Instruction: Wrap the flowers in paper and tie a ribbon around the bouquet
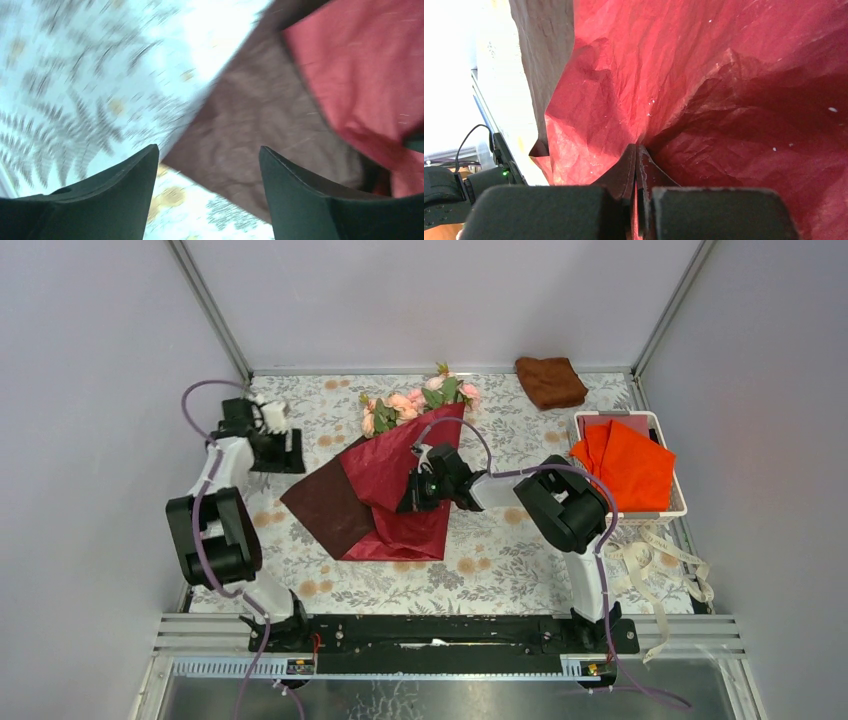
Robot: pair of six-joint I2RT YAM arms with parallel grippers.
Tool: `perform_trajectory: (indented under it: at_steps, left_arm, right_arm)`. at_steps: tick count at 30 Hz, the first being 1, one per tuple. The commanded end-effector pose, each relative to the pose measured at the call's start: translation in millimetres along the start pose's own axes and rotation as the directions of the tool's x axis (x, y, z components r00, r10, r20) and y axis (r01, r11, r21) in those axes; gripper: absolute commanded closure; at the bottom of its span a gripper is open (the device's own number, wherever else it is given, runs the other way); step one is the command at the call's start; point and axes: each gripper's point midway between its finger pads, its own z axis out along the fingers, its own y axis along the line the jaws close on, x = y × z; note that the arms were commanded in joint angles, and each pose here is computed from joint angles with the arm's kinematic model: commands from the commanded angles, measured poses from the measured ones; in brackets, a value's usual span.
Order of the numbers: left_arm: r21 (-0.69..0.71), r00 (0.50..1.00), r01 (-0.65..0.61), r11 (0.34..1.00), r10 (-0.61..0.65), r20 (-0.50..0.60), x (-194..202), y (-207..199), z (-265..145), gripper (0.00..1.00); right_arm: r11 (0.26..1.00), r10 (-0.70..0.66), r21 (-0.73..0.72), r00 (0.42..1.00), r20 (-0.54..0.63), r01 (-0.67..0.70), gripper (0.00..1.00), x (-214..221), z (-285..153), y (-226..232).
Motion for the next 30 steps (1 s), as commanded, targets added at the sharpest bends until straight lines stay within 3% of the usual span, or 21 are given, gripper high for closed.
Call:
perform_trajectory:
  at_steps: [1, 4, 6, 11, 16, 18, 20, 26, 30]
  left_arm:
    - [-0.085, 0.955, 0.150, 0.985, -0.167, -0.246, 87, 57, 3, 0.15]
    - [-0.049, 0.928, 0.236, 0.970, -0.240, -0.285, 106, 63, 16, 0.03]
    - [0.030, 0.923, 0.270, 0.962, -0.250, -0.292, 109, 51, 24, 0.01]
    - [0.188, 0.920, 0.279, 0.942, -0.205, -0.334, 110, 5, 42, 0.02]
    - [0.379, 0.913, 0.282, 0.881, -0.126, -0.387, 112, -45, 39, 0.13]
    - [0.448, 0.916, 0.278, 0.850, -0.095, -0.389, 111, -62, 32, 0.22]
    - [0.496, 0.918, 0.285, 0.820, -0.085, -0.388, 106, -73, 26, 0.38]
    - [0.642, 0.947, 0.255, 0.723, -0.051, -0.318, 73, -104, -14, 1.00]
    - [0.732, 0.977, 0.140, 0.666, 0.029, -0.213, 48, -137, -47, 1.00]
  right_arm:
    - [0.996, -0.007, 0.086, 0.998, -0.069, 0.013, 1.00, 34, 7, -18]
    - [0.996, -0.026, 0.079, 0.997, -0.074, 0.032, 1.00, 35, 9, -15]
    - [0.997, -0.030, 0.073, 0.997, -0.076, 0.036, 1.00, 35, 9, -15]
    - [0.997, -0.033, 0.070, 0.997, -0.074, 0.039, 1.00, 37, 9, -15]
    - [0.997, -0.033, 0.066, 0.997, -0.071, 0.037, 1.00, 36, 9, -14]
    - [0.997, -0.032, 0.065, 0.997, -0.069, 0.036, 1.00, 35, 10, -14]
    - [0.998, -0.028, 0.062, 0.997, -0.072, 0.033, 1.00, 35, 10, -14]
    - [0.998, -0.014, 0.056, 0.998, -0.065, 0.018, 1.00, 35, 10, -12]
    - [0.998, 0.006, 0.057, 0.998, -0.067, -0.002, 1.00, 36, 13, -13]
